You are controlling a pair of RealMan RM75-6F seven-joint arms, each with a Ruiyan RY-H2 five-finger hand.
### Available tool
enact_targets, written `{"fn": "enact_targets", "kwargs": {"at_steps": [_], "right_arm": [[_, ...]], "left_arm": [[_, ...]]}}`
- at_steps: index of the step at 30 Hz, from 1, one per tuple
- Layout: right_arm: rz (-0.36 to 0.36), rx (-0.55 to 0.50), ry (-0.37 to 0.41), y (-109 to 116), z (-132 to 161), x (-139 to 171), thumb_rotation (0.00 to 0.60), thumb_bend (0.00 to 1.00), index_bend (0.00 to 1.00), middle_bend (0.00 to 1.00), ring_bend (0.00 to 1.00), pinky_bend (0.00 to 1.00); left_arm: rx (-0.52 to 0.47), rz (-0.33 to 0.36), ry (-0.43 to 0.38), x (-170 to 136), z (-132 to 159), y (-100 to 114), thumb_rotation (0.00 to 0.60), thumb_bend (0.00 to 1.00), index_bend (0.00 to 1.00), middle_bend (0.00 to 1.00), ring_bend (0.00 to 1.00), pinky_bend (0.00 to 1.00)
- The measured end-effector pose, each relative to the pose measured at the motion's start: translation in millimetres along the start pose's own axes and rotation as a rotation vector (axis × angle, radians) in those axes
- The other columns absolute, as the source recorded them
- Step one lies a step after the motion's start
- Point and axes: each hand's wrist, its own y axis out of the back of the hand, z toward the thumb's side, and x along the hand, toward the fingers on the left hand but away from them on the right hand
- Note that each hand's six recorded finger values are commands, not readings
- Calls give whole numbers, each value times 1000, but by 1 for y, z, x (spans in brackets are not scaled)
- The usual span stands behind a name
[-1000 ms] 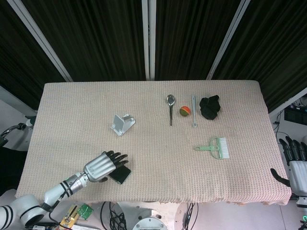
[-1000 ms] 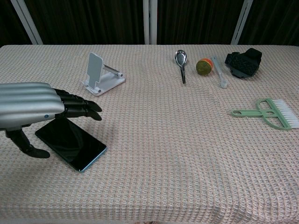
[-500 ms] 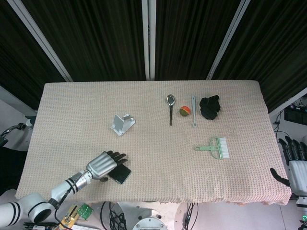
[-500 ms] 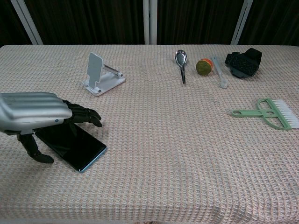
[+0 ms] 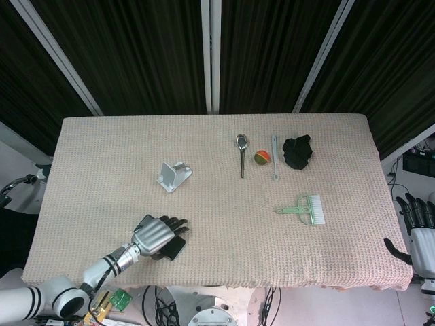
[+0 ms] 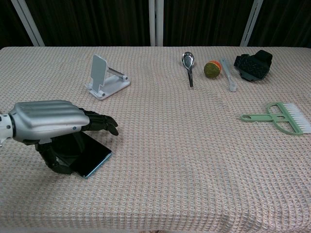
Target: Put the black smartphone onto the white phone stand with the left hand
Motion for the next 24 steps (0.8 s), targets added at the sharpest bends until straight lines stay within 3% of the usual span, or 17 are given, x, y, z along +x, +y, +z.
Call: {"fn": "enact_targets", "kwargs": {"at_steps": [17,24], "right_arm": [[10,-5,-8,0,-2,-1,600,145,0,0,0,0],[20,-5,-17,-2,-4,0,600,149,0,0,0,0]], "left_arm": [[36,-27,18,2,-4,-3,600,157,231,64,115,238],[32,-18,20,3,-5,-3,600,214,407,84,115,238]]}}
